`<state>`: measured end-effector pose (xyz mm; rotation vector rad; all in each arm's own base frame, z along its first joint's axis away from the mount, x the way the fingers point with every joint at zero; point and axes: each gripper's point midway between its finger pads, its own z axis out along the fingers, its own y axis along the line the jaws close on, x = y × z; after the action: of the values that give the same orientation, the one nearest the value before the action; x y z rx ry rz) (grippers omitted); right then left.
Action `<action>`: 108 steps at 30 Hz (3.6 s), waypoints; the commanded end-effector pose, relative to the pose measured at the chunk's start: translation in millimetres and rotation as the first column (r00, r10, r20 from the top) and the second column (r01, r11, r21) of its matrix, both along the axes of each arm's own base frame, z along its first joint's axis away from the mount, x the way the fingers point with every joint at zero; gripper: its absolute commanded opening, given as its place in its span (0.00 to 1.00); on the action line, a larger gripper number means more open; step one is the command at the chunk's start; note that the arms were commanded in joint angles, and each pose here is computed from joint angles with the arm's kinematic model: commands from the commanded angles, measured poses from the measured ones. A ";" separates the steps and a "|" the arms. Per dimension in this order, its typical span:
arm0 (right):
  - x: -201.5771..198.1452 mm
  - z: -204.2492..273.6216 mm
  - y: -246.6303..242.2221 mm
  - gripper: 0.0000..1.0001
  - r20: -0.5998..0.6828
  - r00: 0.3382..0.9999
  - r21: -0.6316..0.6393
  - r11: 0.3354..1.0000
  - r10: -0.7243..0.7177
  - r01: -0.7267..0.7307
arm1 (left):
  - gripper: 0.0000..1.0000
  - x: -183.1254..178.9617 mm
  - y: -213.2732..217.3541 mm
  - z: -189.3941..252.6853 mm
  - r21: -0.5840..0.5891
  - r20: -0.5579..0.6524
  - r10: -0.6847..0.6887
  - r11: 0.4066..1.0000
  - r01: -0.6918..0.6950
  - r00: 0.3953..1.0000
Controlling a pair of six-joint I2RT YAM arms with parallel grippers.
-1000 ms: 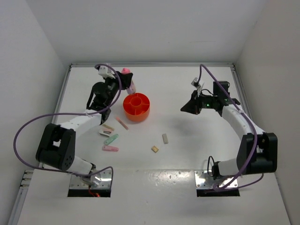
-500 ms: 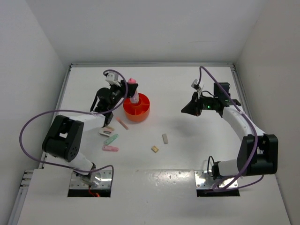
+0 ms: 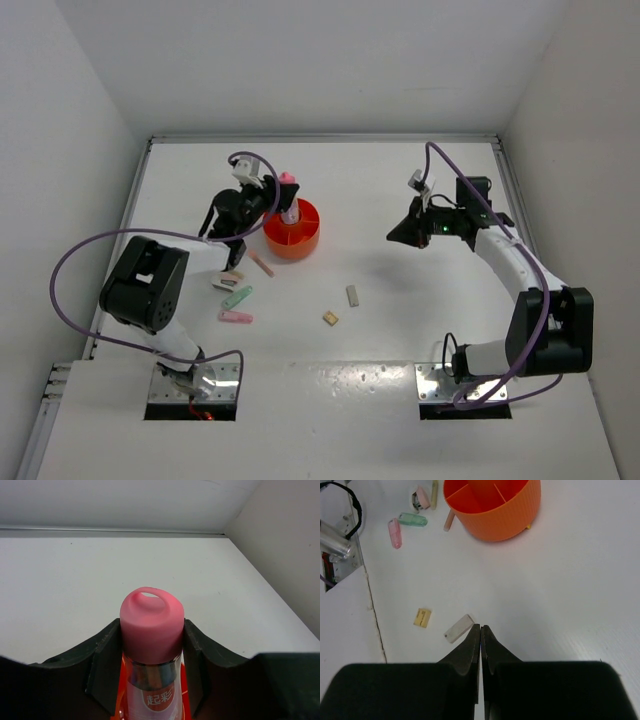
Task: Sort the stationery into containers
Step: Place the stationery in the storage box, then pick up the stapler from the center of the board.
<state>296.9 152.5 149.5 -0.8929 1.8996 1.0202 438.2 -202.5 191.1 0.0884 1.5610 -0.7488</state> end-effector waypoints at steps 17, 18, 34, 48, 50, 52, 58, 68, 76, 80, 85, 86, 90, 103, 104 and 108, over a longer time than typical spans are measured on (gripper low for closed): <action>2.5 17.1 2.1 0.00 0.099 0.994 0.036 0.998 0.039 -0.042 | 0.46 -16.0 1.3 21.9 0.032 0.029 0.021 0.999 -0.022 0.999; 2.5 17.1 2.1 0.00 0.099 0.994 0.036 0.998 0.039 -0.043 | 0.46 -17.3 1.8 28.0 0.027 0.042 0.021 0.999 -0.022 0.999; 1.4 21.6 1.0 0.01 0.108 0.993 0.049 0.998 0.041 -0.047 | 0.45 -25.7 -9.4 7.1 0.062 0.044 0.036 0.997 -0.039 0.998; 0.9 20.0 1.8 0.01 0.100 0.994 0.056 0.997 0.047 -0.053 | 0.64 -22.5 -19.1 -20.1 0.081 0.043 0.038 0.996 -0.041 0.998; 0.9 20.0 1.8 0.01 0.099 0.994 0.056 0.997 0.047 -0.053 | 0.65 -21.2 -18.0 -15.5 0.072 0.059 0.047 0.996 -0.051 0.997; 0.9 20.0 1.8 0.01 0.099 0.994 0.056 0.997 0.047 -0.053 | 0.67 -23.5 -16.9 -18.7 0.074 0.056 0.047 0.996 -0.051 0.997; 2.3 20.0 -0.9 0.01 0.099 0.994 0.056 0.997 0.038 -0.044 | 0.68 -28.0 -12.6 -18.4 0.081 0.060 0.057 0.995 -0.061 0.997; 1.5 16.6 -0.9 0.05 0.081 0.996 0.056 0.997 0.038 -0.043 | 0.68 -42.8 -6.3 47.8 0.016 0.167 0.075 0.997 -0.079 0.983; 26.4 8.7 -4.8 1.00 -0.264 0.953 0.067 0.983 -0.150 0.173 | 0.30 -49.7 29.9 97.5 0.071 -0.091 0.267 0.963 -0.261 0.959; 9.7 -8.4 8.3 0.00 -0.416 0.903 0.143 0.989 0.105 -0.049 | 0.00 -76.9 66.7 54.1 0.142 -0.388 0.387 0.922 -0.360 0.836; 35.7 -18.6 8.3 0.00 -0.336 0.942 -0.050 0.999 -0.012 -0.005 | 0.85 -137.2 127.5 -2.8 0.199 -0.528 0.551 0.820 -0.537 0.646; 35.3 -44.9 -6.5 0.03 -0.291 0.944 -0.210 0.973 -0.152 0.092 | 0.89 -146.6 129.5 -11.1 0.163 -0.559 0.545 0.811 -0.562 0.625; 66.3 8.0 -17.1 1.00 0.133 0.919 -0.300 0.869 -0.371 0.394 | 1.00 -181.1 154.5 -54.6 0.124 -0.652 0.584 0.711 -0.692 0.484; 46.9 11.8 6.5 0.00 0.075 0.972 -0.241 0.942 -0.223 0.235 | 0.53 -189.1 176.0 -132.9 0.279 -0.827 0.559 0.489 -0.827 0.051; 46.4 14.9 6.4 0.00 0.084 0.971 -0.237 0.942 -0.223 0.237 | 0.53 -189.1 176.0 -133.0 0.279 -0.827 0.559 0.488 -0.827 0.051; 45.1 16.8 6.1 0.00 0.095 0.970 -0.232 0.943 -0.224 0.240 | 0.75 -185.9 186.1 -136.1 0.278 -0.834 0.552 0.448 -0.850 0.018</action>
<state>338.2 155.9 144.5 -0.7857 2.1342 0.6341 237.5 -18.7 42.2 -1.4574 2.1212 -0.0120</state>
